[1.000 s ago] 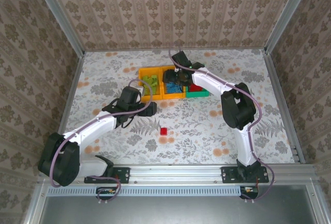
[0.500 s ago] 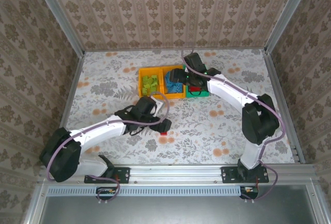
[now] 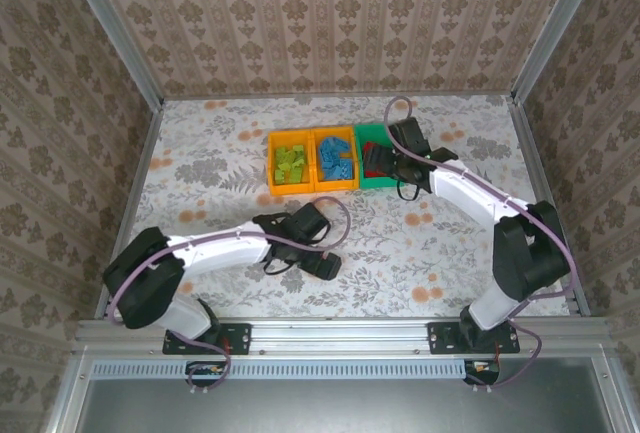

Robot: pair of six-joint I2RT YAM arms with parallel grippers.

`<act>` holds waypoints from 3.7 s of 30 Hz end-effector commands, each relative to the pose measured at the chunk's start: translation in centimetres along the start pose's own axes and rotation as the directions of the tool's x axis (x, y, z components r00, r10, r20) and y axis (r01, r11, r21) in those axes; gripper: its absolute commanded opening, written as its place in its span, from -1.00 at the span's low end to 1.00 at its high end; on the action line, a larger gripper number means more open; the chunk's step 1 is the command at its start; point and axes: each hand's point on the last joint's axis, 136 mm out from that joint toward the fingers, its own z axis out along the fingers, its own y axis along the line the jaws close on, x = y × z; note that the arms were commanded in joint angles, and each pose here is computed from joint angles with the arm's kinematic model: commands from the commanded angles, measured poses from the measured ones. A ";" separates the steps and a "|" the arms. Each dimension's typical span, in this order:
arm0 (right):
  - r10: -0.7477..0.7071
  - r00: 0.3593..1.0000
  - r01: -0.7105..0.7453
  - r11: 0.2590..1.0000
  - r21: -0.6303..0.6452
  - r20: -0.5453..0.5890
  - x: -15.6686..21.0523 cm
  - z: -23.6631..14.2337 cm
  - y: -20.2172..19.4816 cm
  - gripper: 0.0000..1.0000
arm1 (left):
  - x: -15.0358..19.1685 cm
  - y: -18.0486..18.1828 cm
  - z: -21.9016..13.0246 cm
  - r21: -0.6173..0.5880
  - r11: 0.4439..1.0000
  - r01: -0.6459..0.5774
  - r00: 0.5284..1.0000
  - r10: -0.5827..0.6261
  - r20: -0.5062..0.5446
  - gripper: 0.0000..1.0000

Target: Sort the legos into containers by color

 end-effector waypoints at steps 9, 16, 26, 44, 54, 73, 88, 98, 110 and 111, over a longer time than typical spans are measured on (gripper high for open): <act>0.085 0.995 -0.093 0.984 0.154 0.053 0.7 -3.0 -7.4 0.80 | -1.5 0.7 1.3 -0.120 0.992 0.043 0.996 -0.053 -0.074 0.35; 0.117 0.989 -0.132 0.973 0.187 0.090 0.8 -4.7 -10.5 0.83 | -1.2 0.8 1.4 -0.124 0.991 0.047 0.994 -0.058 -0.087 -0.03; 0.142 0.985 -0.159 0.966 0.204 0.097 1.2 -4.9 -12.3 0.84 | -2.5 0.0 1.0 -0.102 0.995 0.017 0.997 -0.024 -0.069 -0.35; 0.150 0.987 -0.157 0.967 0.200 0.051 7.1 -6.0 -14.6 0.84 | -28.9 -6.1 -5.7 0.369 0.920 -0.130 0.922 -0.025 0.386 -0.22; 0.149 0.984 -0.164 0.970 0.179 0.094 8.2 -7.7 -15.1 0.90 | -33.8 -5.5 -3.2 0.483 0.872 -0.080 0.898 -0.147 0.414 -0.20; 0.146 0.985 -0.157 0.980 0.120 0.095 8.4 -7.7 -14.3 0.90 | -35.4 -2.8 -3.0 0.439 0.897 0.047 0.833 -0.278 0.478 1.00; -0.353 0.837 0.235 0.922 0.307 0.419 1.3 -9.2 -14.9 0.99 | -25.0 6.7 -14.9 -0.343 0.939 0.023 0.685 0.235 0.689 1.00; -0.332 0.784 0.144 0.919 0.366 0.525 -1.7 -4.2 -16.9 0.98 | -12.1 21.1 -20.0 -0.498 0.775 0.389 0.649 0.154 0.745 1.00; -0.321 0.779 0.153 0.930 0.333 0.538 -1.4 -0.7 -17.6 0.99 | -4.8 28.0 -20.8 -0.561 0.632 0.535 0.599 0.184 0.779 1.00; -0.304 0.799 0.145 0.935 0.324 0.519 -1.6 -0.6 -17.6 0.99 | -4.6 28.5 -20.5 -0.559 0.623 0.548 0.603 0.169 0.780 1.00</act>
